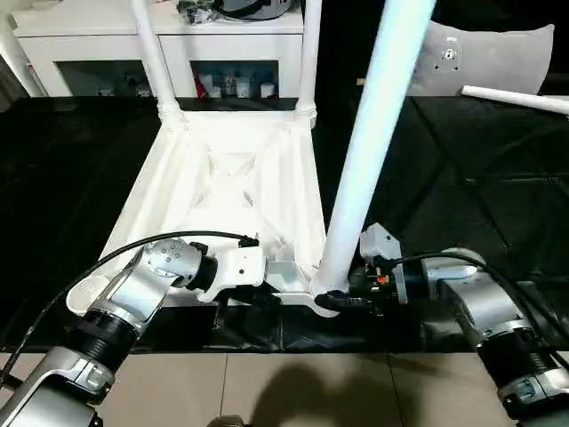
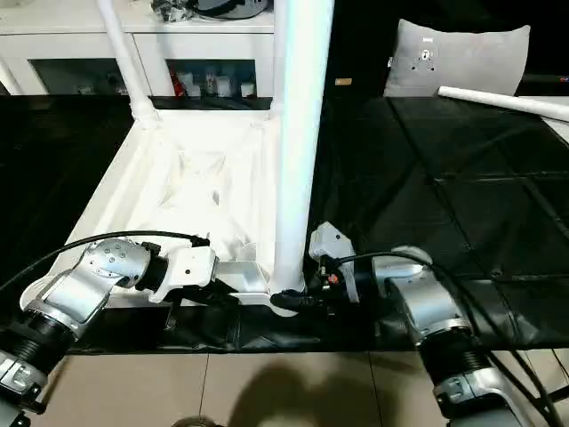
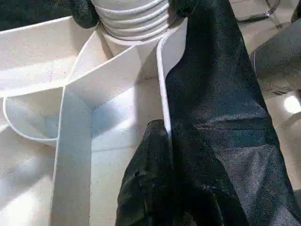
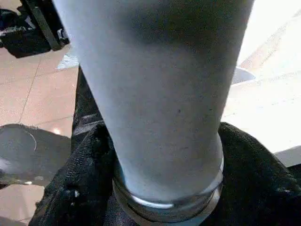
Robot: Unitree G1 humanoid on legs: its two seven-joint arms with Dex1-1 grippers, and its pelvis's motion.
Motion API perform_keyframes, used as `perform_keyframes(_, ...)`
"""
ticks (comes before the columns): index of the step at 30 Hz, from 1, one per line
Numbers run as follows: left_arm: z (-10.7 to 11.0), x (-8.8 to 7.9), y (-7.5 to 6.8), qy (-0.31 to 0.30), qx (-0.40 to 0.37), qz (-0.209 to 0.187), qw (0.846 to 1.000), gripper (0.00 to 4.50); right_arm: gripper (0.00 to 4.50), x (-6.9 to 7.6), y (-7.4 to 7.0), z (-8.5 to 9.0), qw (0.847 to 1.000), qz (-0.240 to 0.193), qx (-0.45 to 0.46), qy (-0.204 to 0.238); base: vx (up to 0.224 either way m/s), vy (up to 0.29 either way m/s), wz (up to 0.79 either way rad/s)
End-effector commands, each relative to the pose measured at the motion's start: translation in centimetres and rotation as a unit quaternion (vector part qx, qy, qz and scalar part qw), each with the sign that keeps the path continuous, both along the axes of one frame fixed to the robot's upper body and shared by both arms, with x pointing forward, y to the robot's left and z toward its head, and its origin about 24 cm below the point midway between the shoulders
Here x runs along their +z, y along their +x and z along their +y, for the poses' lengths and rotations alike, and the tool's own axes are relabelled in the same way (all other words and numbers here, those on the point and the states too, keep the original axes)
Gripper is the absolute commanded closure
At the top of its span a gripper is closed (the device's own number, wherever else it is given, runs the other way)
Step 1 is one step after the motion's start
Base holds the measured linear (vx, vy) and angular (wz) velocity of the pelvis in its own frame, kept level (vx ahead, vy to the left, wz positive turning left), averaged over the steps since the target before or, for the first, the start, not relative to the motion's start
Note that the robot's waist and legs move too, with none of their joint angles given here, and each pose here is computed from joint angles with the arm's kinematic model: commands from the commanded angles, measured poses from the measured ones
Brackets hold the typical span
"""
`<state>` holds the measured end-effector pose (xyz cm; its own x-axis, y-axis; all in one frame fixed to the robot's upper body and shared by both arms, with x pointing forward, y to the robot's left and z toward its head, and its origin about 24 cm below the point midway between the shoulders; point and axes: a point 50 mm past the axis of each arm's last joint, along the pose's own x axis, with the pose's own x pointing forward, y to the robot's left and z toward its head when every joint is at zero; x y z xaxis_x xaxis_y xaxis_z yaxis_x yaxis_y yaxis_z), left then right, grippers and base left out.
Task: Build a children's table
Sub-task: Rotate leg to tighten
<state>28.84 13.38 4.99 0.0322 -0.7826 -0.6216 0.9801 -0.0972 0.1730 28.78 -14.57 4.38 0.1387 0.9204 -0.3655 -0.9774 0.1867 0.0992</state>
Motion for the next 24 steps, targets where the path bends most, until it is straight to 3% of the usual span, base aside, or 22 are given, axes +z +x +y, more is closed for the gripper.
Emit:
perform_keyframes(1,-0.4,-1.7,-1.4,0.037,-0.052,0.039,0.997,4.50,1.54,0.5,0.3,-0.2,1.000,-0.005,-0.014,0.006,0.000,0.000,0.00)
perform_keyframes(7,-0.3,-1.8,-1.6,0.012,-0.014,0.053,0.998,4.50,1.72,0.0,-0.3,0.4,0.999,0.015,-0.037,0.026,0.000,0.000,0.00)
perform_keyframes(11,-0.4,-2.1,-1.7,0.001,0.048,0.060,0.997,4.50,1.73,-1.0,-0.2,1.3,0.995,0.014,-0.098,0.004,0.000,0.000,0.00)
perform_keyframes(14,-2.1,-1.8,-2.2,-0.055,0.102,0.095,0.989,4.50,1.73,-1.2,1.0,3.5,0.979,0.016,-0.198,0.037,0.000,0.000,0.00)
perform_keyframes(16,-2.8,-1.7,-2.1,-0.066,0.118,0.097,0.986,4.50,1.73,-1.1,1.5,4.2,0.972,0.020,-0.230,0.044,0.000,0.000,0.00)
perform_keyframes(17,-2.9,-1.7,-2.0,-0.067,0.120,0.097,0.986,4.50,1.73,-1.1,1.5,4.2,0.971,0.020,-0.234,0.045,0.000,0.000,0.00)
perform_keyframes(18,-4.5,-1.4,-1.7,-0.086,0.149,0.093,0.981,4.50,1.73,-1.0,2.5,5.5,0.956,0.021,-0.289,0.050,0.000,0.000,0.00)
perform_keyframes(19,-4.5,-1.4,-1.7,-0.086,0.149,0.093,0.981,4.50,1.73,-1.0,2.5,5.5,0.956,0.021,-0.289,0.050,0.000,0.000,0.00)
perform_keyframes(21,-6.7,-1.1,-0.9,-0.102,0.182,0.071,0.975,4.50,1.73,-1.0,3.7,6.7,0.934,0.015,-0.353,0.046,0.000,0.000,0.00)
perform_keyframes(23,-7.1,-1.0,-0.6,-0.103,0.191,0.062,0.974,4.50,1.73,-1.0,3.8,6.8,0.931,0.014,-0.362,0.049,0.000,0.000,0.00)
perform_keyframes(24,-7.4,-0.9,-0.4,-0.102,0.199,0.055,0.973,4.50,1.17,-1.0,3.8,6.8,0.929,0.012,-0.367,0.049,0.000,0.000,0.00)
